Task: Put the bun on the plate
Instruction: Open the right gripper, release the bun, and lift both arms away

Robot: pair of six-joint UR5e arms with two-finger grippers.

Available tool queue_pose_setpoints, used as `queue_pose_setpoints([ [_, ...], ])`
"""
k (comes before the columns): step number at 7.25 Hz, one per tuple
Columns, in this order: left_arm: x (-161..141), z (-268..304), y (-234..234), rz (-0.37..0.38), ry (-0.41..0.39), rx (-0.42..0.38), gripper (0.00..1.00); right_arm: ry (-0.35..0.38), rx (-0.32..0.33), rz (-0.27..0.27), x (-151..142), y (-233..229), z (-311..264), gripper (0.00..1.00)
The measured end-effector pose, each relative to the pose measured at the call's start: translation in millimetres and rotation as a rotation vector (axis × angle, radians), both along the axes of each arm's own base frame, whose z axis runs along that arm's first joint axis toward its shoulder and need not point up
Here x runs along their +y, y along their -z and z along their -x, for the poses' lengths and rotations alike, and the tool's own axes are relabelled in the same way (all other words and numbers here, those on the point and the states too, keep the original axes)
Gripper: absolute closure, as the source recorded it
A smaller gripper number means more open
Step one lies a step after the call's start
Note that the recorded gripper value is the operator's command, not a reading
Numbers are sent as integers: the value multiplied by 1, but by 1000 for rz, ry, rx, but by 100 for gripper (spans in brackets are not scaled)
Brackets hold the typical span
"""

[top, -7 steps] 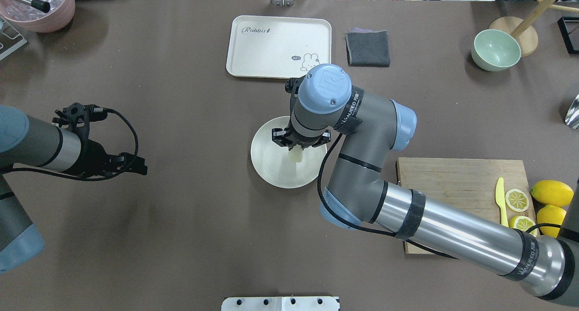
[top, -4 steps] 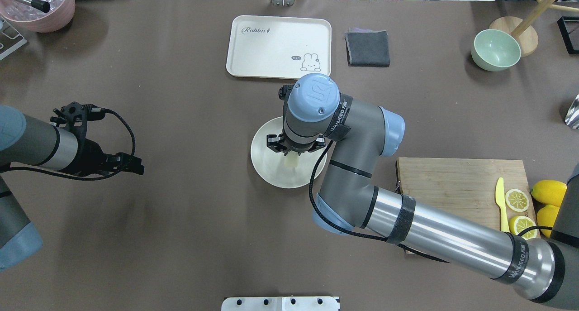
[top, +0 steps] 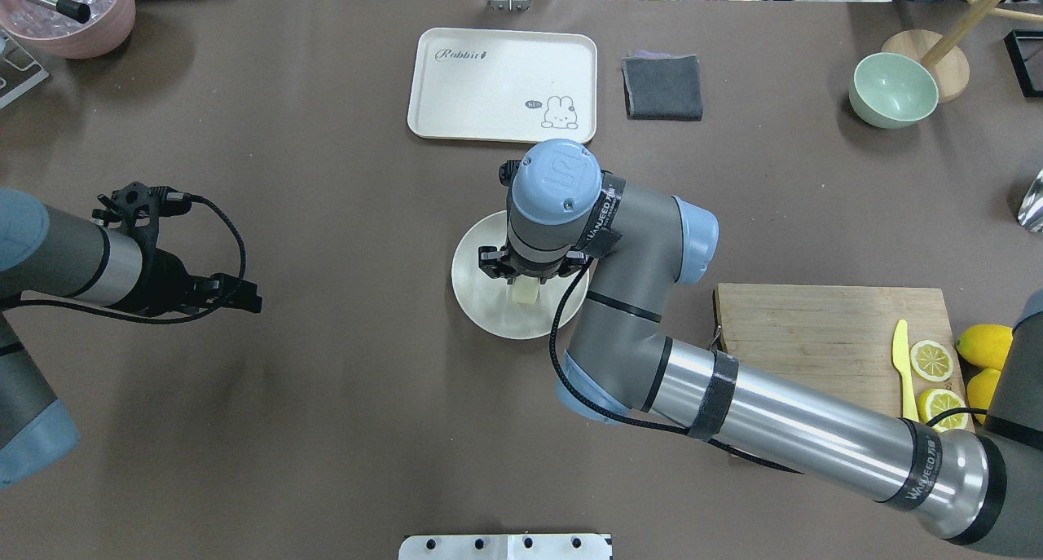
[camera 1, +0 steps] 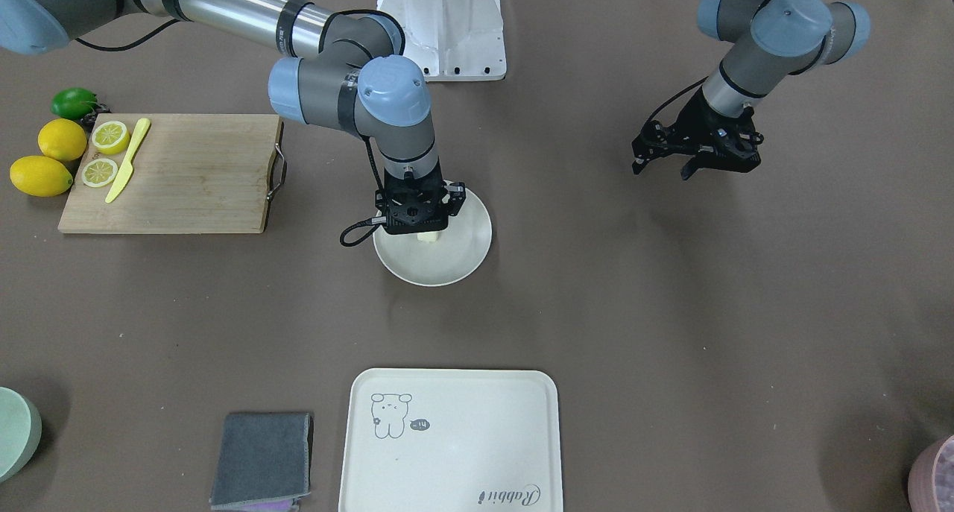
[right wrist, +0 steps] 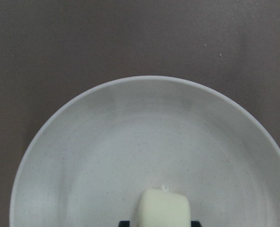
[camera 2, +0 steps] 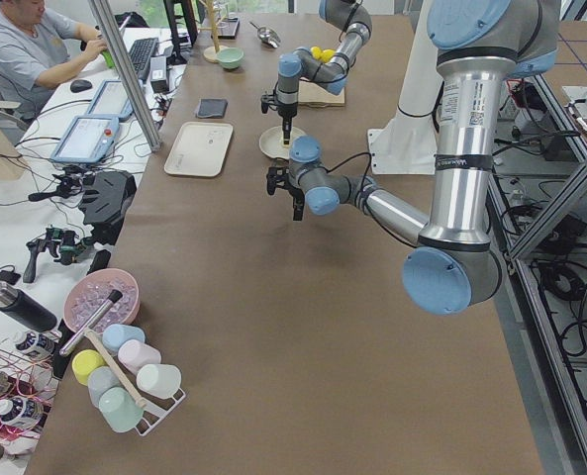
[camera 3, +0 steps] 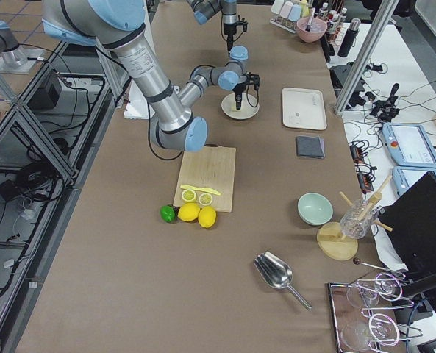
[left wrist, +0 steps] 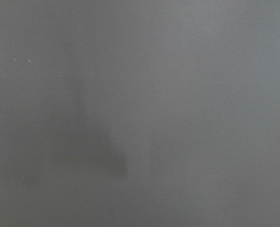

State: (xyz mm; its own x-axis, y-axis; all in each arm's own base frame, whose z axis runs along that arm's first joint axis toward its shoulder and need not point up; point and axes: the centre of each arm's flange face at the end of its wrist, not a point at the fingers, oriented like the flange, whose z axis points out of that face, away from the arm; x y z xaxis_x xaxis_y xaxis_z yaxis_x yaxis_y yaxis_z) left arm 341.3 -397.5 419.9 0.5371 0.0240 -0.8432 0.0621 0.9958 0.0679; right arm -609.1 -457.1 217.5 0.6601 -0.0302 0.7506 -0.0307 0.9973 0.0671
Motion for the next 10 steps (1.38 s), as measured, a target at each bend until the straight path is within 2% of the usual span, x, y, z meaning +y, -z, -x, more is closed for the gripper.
queue_pose_setpoints([
  [2,-2,-4,0,0,-3,0,3,3,-1,-4,0,1,0,24],
  [3,-2,-5,0,-1,-3,0,3,3,-9,-7,-1,4,-3,1],
  [5,-3,-2,0,-3,0,1,3,-19,-34,3,-18,11,-37,1],
  [7,-9,16,-1,-9,13,0,3,-8,-62,35,-52,-13,-147,0],
  [8,-14,39,-13,-30,-11,-8,3,14,-70,25,-62,-44,-222,0],
  [10,-27,123,-59,-96,-63,-39,3,51,-54,-11,-76,-131,-358,0],
])
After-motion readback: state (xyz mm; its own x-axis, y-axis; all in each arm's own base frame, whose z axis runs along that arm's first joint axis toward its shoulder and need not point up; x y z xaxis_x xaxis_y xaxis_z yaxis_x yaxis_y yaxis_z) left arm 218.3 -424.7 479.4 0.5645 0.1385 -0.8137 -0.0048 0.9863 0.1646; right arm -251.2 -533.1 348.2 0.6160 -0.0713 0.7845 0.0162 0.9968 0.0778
